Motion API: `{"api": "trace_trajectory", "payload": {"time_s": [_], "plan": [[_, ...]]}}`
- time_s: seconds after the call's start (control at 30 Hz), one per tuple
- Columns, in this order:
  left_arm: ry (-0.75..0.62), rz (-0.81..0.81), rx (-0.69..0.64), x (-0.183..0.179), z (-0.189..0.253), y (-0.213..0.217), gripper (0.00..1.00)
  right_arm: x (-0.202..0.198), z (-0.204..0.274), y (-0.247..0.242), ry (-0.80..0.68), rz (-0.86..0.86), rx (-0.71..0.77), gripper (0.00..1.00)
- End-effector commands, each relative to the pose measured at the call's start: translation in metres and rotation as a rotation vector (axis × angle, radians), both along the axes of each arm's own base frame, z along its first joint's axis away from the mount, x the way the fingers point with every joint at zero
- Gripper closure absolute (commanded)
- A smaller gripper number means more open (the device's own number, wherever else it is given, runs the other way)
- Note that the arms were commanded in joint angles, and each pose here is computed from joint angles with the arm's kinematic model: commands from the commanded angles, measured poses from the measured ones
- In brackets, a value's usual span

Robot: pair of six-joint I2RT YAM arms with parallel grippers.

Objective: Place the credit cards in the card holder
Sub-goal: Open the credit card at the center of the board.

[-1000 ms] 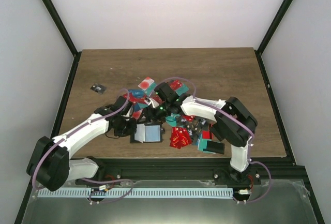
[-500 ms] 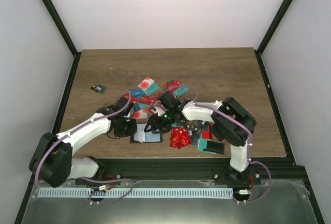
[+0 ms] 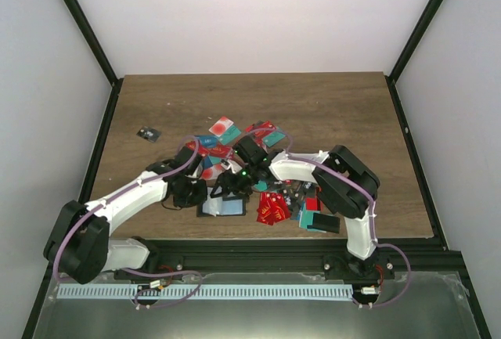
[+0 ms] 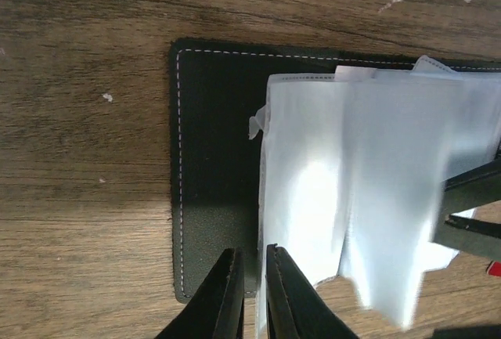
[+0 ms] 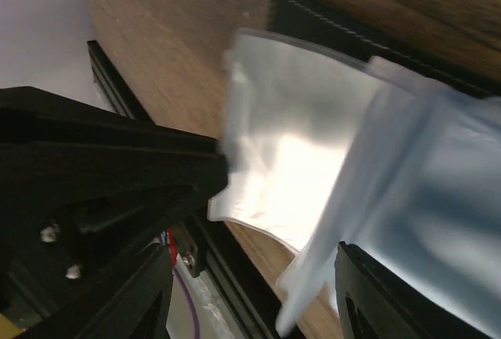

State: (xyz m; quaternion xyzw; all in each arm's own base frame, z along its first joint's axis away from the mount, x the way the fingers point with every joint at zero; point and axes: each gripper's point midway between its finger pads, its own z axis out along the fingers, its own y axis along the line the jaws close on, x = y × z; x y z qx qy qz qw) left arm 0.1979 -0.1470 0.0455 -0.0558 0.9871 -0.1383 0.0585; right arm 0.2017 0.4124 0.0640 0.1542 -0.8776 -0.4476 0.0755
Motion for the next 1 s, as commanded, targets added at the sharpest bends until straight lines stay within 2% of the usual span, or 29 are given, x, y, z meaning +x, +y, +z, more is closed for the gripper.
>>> {"api": "trace_trajectory", "payload": {"time_s": [0.0,0.37,0.57,0.7,0.97], "plan": [[-0.021,-0.007,-0.040,0.001,0.006,-0.005,0.89,-0.004,0.013,0.023,0.008,0.033,0.062,0.41],[-0.067,-0.006,-0.064,0.000,0.038,-0.003,0.89,0.003,-0.012,0.043,0.069,0.046,0.056,0.41],[-0.081,-0.023,-0.090,-0.003,0.046,-0.005,0.88,0.003,-0.029,0.039,0.088,0.033,-0.002,0.41],[-0.095,-0.032,-0.107,-0.004,0.051,-0.007,0.88,0.002,-0.015,0.040,0.089,0.039,0.013,0.41],[-0.122,-0.048,-0.159,-0.001,0.065,-0.016,0.88,0.016,0.043,0.043,0.005,0.029,0.068,0.40]]}}
